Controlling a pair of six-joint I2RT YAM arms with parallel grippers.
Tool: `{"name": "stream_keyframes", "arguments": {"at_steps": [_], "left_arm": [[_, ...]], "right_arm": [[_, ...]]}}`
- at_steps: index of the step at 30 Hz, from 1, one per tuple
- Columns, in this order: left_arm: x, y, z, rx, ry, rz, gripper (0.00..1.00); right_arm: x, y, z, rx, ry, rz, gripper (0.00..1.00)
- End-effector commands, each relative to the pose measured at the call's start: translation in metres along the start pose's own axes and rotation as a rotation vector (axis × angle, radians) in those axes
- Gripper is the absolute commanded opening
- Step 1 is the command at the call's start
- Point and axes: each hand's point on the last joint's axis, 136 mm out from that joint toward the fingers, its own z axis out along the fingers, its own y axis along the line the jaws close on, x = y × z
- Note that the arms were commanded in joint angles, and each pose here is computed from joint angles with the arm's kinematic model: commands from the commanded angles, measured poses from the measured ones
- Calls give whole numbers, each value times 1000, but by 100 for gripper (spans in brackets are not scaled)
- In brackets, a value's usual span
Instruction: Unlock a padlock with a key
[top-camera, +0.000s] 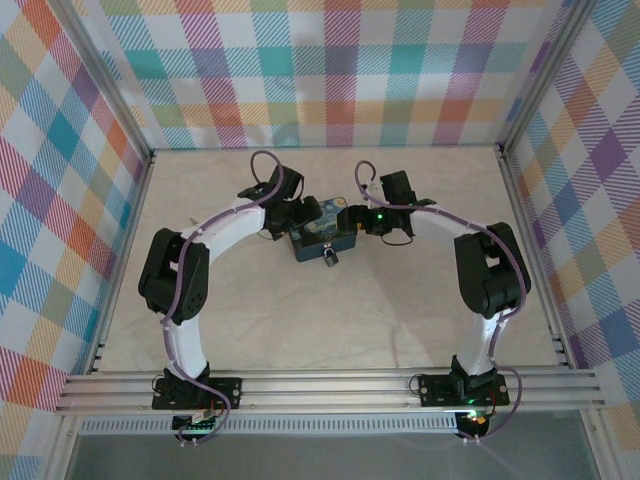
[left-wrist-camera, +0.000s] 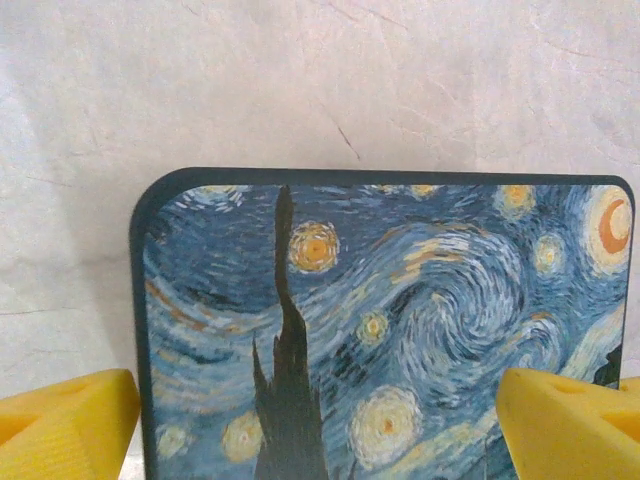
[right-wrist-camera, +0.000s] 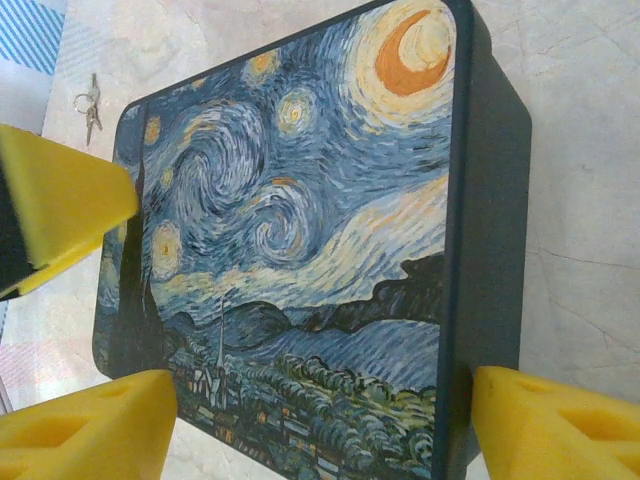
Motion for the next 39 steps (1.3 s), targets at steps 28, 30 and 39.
{"name": "stream_keyframes", "arguments": {"at_steps": [28, 30, 39], "left_arm": [[-119, 279, -33, -559, -9, -214, 62], [-118, 285, -26, -549, 9, -224, 61], [-111, 302, -3, -544, 66, -229, 52]], "right_arm": [[0, 94, -31, -18, -25, -88, 72], [1, 96, -34, -21, -27, -90, 72], [1, 98, -37, -14, -20, -93, 72]]}}
